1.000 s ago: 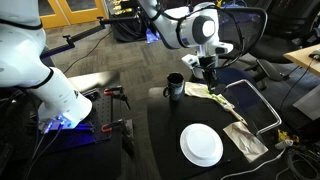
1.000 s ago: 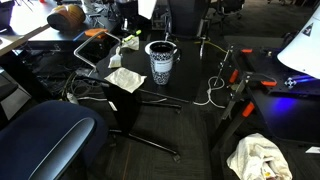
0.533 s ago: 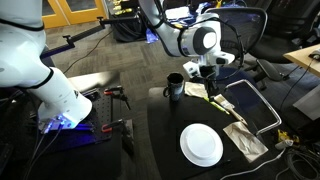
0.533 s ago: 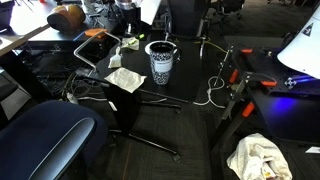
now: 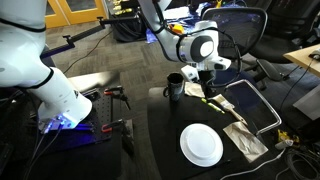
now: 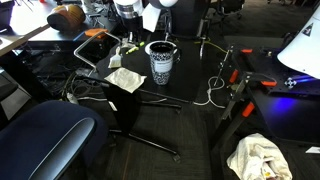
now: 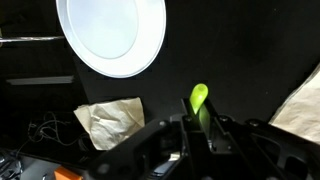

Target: Remove the marker from the cup and put it on the table, then move the cup to the right and put the marker in the cup

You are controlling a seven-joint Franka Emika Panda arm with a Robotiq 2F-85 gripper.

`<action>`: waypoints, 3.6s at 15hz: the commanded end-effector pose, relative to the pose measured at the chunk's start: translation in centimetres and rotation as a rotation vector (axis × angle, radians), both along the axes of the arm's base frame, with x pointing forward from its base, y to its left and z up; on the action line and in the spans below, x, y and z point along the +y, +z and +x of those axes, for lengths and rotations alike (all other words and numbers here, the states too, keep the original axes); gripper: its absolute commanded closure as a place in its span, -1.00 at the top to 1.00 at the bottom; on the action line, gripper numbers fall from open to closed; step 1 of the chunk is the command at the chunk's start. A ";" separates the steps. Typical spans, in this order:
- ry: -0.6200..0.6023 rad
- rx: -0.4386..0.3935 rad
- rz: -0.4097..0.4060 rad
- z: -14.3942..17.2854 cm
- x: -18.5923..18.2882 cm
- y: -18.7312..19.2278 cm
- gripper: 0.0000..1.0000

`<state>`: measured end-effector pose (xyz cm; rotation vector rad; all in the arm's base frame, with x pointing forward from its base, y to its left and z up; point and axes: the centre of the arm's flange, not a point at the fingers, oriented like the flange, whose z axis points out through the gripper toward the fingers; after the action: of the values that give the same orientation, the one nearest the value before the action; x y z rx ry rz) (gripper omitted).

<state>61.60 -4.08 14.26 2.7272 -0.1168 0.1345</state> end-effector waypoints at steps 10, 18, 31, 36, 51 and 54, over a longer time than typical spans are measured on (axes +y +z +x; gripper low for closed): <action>0.023 -0.025 -0.096 -3.5 1.8 7.9 0.94; 0.103 -0.014 -0.045 -9.2 3.4 15.9 1.00; 0.262 0.136 0.146 -10.7 5.2 14.7 1.00; 0.265 0.120 0.144 -11.2 5.2 14.1 1.00; 0.339 0.172 0.198 -9.3 6.6 7.8 1.00; 0.342 0.184 0.210 -9.0 6.6 6.6 1.00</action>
<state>51.58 2.65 21.78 2.9060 0.3818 -0.0410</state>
